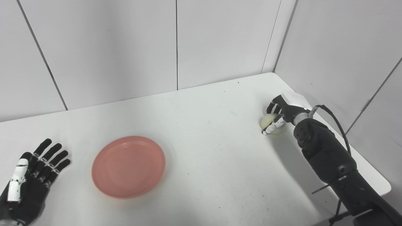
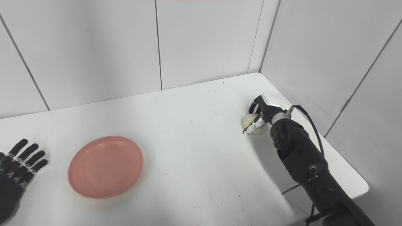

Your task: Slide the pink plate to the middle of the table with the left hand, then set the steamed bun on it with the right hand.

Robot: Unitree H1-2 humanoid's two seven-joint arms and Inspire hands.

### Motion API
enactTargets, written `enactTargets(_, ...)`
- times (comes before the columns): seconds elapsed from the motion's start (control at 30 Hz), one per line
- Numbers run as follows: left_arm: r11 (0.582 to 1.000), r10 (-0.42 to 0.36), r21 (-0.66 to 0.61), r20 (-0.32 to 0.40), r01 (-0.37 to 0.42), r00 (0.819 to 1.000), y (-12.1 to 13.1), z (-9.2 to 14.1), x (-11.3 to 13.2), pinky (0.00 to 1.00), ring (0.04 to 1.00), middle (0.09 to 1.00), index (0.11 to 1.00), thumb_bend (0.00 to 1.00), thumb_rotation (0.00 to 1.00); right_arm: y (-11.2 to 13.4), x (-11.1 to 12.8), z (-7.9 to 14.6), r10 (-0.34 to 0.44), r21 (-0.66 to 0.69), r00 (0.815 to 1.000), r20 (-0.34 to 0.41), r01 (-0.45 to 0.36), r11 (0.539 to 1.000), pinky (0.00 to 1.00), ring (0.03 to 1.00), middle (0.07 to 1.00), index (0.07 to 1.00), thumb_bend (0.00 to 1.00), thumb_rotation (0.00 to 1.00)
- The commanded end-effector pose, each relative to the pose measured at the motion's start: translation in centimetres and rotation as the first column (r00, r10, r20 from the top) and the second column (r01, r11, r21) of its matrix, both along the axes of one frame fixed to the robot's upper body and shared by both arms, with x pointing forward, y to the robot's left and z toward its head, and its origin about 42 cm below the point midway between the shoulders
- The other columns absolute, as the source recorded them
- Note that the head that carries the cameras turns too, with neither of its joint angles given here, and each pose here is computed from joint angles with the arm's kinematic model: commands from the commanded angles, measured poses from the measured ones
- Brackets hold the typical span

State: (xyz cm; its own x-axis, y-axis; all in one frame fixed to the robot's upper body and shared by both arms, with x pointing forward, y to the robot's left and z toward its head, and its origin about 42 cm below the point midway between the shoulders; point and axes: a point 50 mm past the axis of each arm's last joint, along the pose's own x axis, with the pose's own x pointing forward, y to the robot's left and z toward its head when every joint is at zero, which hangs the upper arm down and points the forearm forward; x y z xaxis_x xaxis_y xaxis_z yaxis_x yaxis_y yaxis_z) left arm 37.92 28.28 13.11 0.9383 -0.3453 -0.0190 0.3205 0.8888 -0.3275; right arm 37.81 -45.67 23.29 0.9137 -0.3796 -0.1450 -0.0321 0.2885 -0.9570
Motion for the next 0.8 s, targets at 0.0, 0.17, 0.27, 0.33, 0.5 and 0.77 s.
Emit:
enactTargets(0.0, 0.999, 0.022, 0.029, -0.158, -0.017, 0.987, 0.6, -2.9, -1.5, 0.85, 0.848, 0.876, 0.871, 0.47, 0.83, -1.3, 0.5, 2.6, -0.025, -0.041, 0.999, 0.046, 0.026, 0.999, 0.28, 0.362, 0.402, 0.517, 0.52, 0.00)
enactTargets(0.17, 0.999, 0.018, 0.035, -0.155, -0.013, 0.988, 0.4, -2.8, -1.5, 0.85, 0.847, 0.870, 0.873, 0.46, 0.85, -1.5, 0.5, 2.7, -0.034, -0.037, 0.999, 0.042, 0.035, 0.999, 0.28, 0.358, 0.404, 0.519, 0.52, 0.00)
enactTargets(0.27, 0.999, 0.016, 0.030, -0.155, -0.012, 0.988, 0.3, -2.9, -1.5, 0.85, 0.848, 0.872, 0.876, 0.46, 0.85, -1.5, 0.4, 2.8, -0.030, -0.025, 0.998, 0.051, 0.031, 0.999, 0.27, 0.338, 0.470, 0.492, 0.53, 0.00)
enactTargets(0.33, 1.000, 0.015, 0.024, -0.157, -0.011, 0.988, 0.1, -2.9, -1.6, 0.85, 0.849, 0.871, 0.878, 0.45, 0.85, -1.6, 0.4, 2.9, -0.025, -0.028, 0.998, 0.063, 0.027, 0.999, 0.26, 0.333, 0.476, 0.489, 0.53, 0.00)
enactTargets(0.5, 1.000, 0.004, 0.006, -0.152, -0.004, 0.988, -0.9, -3.1, -1.7, 0.86, 0.853, 0.870, 0.874, 0.45, 0.85, -0.8, -0.1, 4.1, 0.013, -0.051, 0.994, 0.111, -0.008, 0.999, 0.31, 0.388, 0.414, 0.524, 0.52, 0.00)
enactTargets(0.77, 0.999, -0.029, 0.011, -0.115, 0.031, 0.993, -3.5, -2.7, -1.9, 0.90, 0.895, 0.916, 0.914, 0.49, 0.84, 3.0, 0.2, 7.8, 0.207, -0.097, 0.951, 0.228, -0.189, 0.977, 0.38, 0.465, 0.451, 0.514, 0.53, 0.00)
